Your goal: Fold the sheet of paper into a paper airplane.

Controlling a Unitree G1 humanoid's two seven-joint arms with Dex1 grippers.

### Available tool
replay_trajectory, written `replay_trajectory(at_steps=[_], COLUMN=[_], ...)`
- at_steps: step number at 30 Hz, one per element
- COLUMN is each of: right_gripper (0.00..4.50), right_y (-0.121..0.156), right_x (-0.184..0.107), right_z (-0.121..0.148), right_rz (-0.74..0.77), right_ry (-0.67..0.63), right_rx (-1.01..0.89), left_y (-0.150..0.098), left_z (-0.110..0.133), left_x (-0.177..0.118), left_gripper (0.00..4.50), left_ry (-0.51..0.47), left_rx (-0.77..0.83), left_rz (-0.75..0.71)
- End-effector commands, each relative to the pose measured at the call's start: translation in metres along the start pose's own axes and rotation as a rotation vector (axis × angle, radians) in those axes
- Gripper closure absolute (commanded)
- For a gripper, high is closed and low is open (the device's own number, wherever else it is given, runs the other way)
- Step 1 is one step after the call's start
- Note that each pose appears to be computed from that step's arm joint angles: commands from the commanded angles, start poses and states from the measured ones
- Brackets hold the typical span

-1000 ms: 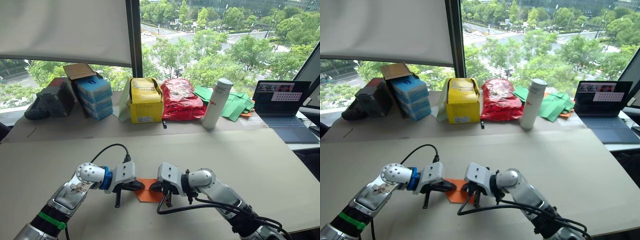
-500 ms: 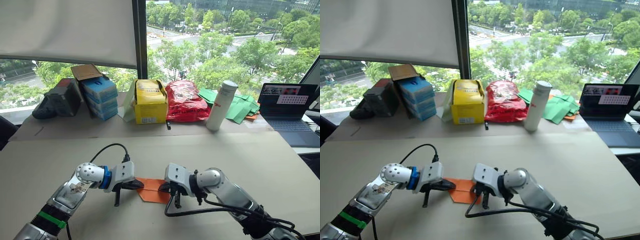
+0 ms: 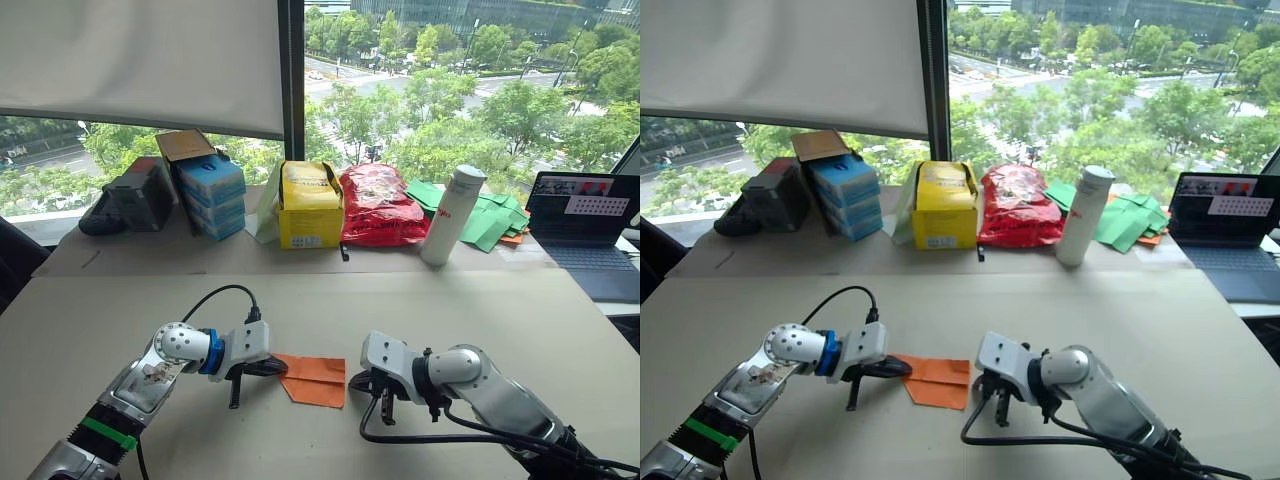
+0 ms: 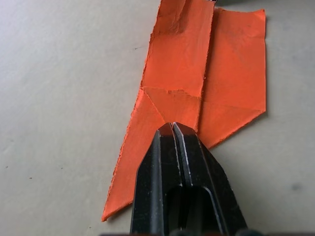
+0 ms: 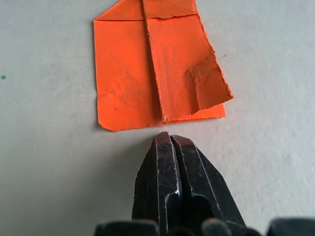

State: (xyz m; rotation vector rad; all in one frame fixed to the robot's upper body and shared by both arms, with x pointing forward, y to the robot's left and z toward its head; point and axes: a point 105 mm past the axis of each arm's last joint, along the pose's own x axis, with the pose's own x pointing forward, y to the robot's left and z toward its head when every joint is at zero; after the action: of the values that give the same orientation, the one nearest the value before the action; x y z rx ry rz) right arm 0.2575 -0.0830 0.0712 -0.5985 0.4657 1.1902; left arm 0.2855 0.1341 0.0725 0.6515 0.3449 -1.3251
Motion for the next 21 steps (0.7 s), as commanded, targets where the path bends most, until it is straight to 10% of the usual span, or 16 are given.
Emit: replay_trajectory(at_steps=[1,10,21], right_gripper=[4.46,4.46,4.46], right_y=[0.001,-0.001,-0.009], right_x=[-0.004,-0.002,0.035], right_z=[0.017,0.061,0.007], right_rz=[0.012,0.011,-0.02], right_ry=[-0.107,-0.31,-0.064], right_rx=[0.038,-0.011,0.035], left_y=[-0.007,-0.005,-0.005], left_z=[-0.021,-0.014,0.003], left_x=[0.004,0.003,0.009], left_gripper=[4.5,4.5,4.5], left_ry=[0.078,0.065,-0.002], left_rx=[-0.045,-0.028,-0.014], left_rz=[-0.023,-0.021,-0.031])
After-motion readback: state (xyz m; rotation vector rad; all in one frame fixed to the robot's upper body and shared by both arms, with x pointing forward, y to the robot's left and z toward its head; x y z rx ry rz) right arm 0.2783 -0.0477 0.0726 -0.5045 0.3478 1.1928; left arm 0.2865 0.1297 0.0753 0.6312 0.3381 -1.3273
